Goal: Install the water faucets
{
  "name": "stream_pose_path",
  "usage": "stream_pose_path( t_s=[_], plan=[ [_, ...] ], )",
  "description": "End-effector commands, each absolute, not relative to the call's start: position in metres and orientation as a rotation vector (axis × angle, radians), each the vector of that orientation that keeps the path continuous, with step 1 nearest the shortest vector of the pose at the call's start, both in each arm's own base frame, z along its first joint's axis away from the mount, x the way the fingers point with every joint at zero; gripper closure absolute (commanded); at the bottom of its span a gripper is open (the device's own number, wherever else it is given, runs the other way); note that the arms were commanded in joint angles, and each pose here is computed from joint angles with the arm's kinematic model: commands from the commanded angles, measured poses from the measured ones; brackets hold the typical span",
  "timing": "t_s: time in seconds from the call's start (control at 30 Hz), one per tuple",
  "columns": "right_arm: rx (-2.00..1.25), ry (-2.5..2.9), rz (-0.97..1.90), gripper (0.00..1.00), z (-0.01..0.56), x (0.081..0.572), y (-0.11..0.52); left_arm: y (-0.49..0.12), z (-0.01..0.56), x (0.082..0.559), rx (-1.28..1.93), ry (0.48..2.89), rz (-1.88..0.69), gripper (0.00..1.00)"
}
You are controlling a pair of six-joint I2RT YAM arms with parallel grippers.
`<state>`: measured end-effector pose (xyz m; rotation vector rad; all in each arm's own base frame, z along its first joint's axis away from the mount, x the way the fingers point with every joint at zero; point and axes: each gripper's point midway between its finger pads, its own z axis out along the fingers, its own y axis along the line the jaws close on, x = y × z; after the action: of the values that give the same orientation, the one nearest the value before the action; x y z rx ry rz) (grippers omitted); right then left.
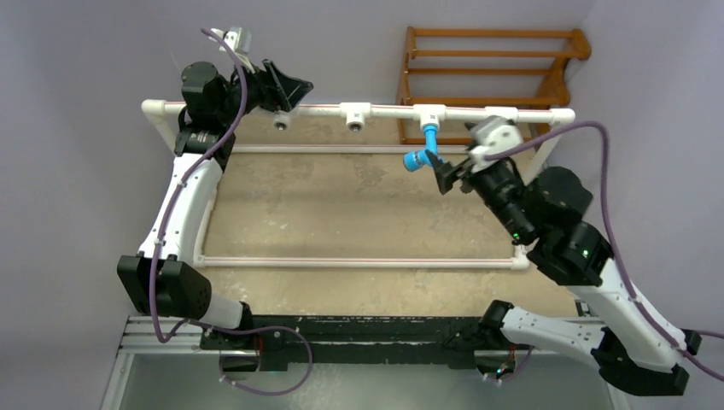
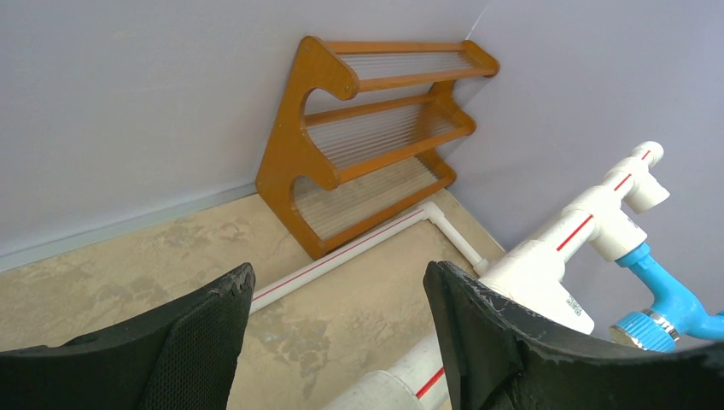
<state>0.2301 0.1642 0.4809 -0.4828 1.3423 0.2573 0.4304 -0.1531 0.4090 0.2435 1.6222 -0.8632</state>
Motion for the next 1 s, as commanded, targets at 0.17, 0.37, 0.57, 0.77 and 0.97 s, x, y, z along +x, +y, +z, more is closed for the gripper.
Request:
stream_pose_path(
  t_s=[0.17, 0.37, 0.57, 0.77, 0.97],
  plan=[
    [-1.322, 1.208, -0.339, 0.18, 0.419, 0.242, 0.166, -0.14, 0.292, 0.436, 0.075, 2.004, -0.864, 0.27],
    [-1.461, 1.16, -0.461, 0.18, 0.408, 0.243, 0.172, -0.137, 0.293, 0.437, 0.068, 2.001, -0.876, 0.28],
    [-1.517, 1.115, -0.605, 0.2, 0.394, 0.246, 0.189, -0.136, 0.293, 0.438, 0.062, 2.001, -0.877, 0.28],
    [-1.533, 1.118, -0.751, 0.24, 0.386, 0.264, 0.196, -0.137, 0.289, 0.439, 0.064, 2.008, -0.891, 0.28],
    [-1.585, 1.125, -0.78, 0.25, 0.368, 0.269, 0.201, -0.139, 0.288, 0.438, 0.065, 2.014, -0.902, 0.28]
  ],
)
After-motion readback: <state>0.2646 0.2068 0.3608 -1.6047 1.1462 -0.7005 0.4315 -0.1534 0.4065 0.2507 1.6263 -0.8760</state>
